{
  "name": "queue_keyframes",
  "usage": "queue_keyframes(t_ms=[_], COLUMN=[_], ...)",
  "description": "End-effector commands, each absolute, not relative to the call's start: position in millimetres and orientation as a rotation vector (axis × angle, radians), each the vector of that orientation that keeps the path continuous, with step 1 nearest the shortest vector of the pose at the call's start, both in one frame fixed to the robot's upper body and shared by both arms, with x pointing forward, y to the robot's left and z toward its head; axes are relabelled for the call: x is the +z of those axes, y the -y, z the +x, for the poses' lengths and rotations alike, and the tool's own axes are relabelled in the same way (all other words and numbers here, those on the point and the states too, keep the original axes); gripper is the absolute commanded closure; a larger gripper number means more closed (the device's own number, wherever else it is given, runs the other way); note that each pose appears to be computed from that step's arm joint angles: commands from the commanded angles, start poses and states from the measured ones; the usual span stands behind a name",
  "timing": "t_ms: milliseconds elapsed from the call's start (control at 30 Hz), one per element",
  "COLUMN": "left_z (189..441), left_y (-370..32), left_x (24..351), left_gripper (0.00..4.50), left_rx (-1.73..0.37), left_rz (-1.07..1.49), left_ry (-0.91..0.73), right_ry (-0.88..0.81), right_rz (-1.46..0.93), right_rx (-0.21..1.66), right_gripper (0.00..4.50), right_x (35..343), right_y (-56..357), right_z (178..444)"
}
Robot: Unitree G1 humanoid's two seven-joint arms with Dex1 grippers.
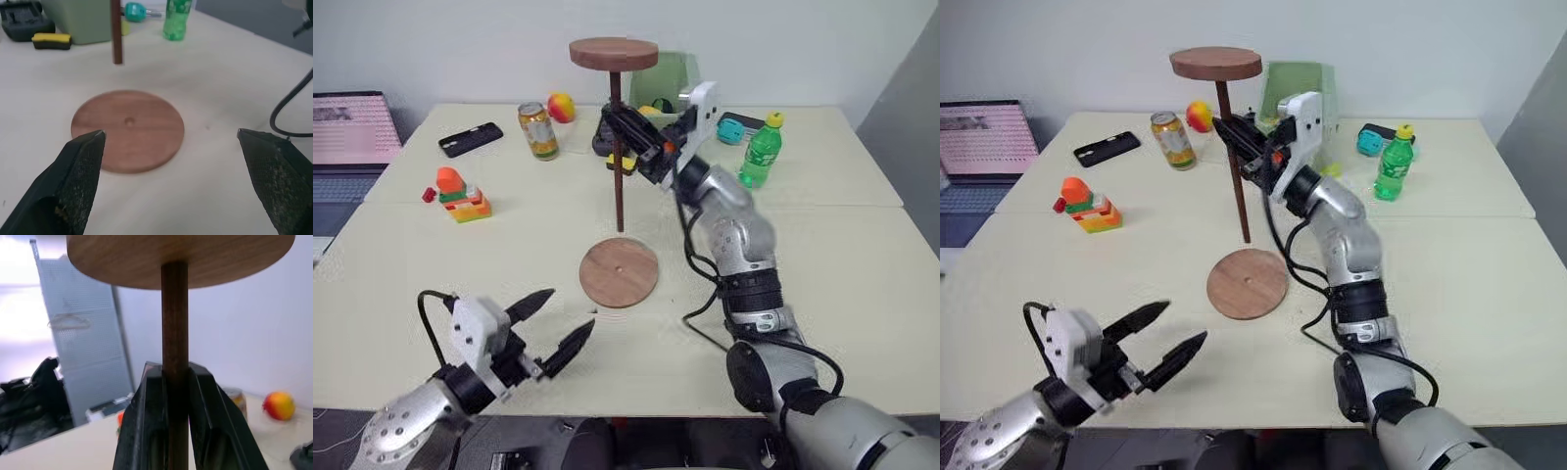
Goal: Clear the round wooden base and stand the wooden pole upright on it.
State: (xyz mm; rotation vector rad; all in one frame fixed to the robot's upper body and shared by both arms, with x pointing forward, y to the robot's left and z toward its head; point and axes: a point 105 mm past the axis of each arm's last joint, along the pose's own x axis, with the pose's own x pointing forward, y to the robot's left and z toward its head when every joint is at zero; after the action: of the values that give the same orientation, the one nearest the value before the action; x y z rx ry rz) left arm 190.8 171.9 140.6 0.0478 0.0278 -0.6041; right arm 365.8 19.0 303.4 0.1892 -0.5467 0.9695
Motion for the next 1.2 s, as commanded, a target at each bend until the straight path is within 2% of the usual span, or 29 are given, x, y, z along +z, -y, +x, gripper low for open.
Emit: queue_keyframes(t_ms=[33, 267, 533, 1200], left_z=[189, 199, 196, 198], left_y=[-176, -182, -175, -173], left_x=[150, 147, 136, 133], left_gripper=[0.00, 0.00, 0.00, 0.00], left_rx=[-0.554, -0.461, -0.525, -0.539], left_rz=[0.113, 0.063, 0.022, 0.023], left_ry=[0.057, 0.091, 0.050, 0.050], right_ry=[0.598, 0.524, 0.447, 0.479], right_rz=[0.216, 0.218, 0.234, 0.142], right_rx=[0.944, 0.994, 1.029, 1.028], right_gripper=[4.29, 4.29, 4.29, 4.29], right_x=[292, 262, 244, 235], right_y=[-32, -38, -40, -38], right_z=[353, 334, 318, 322])
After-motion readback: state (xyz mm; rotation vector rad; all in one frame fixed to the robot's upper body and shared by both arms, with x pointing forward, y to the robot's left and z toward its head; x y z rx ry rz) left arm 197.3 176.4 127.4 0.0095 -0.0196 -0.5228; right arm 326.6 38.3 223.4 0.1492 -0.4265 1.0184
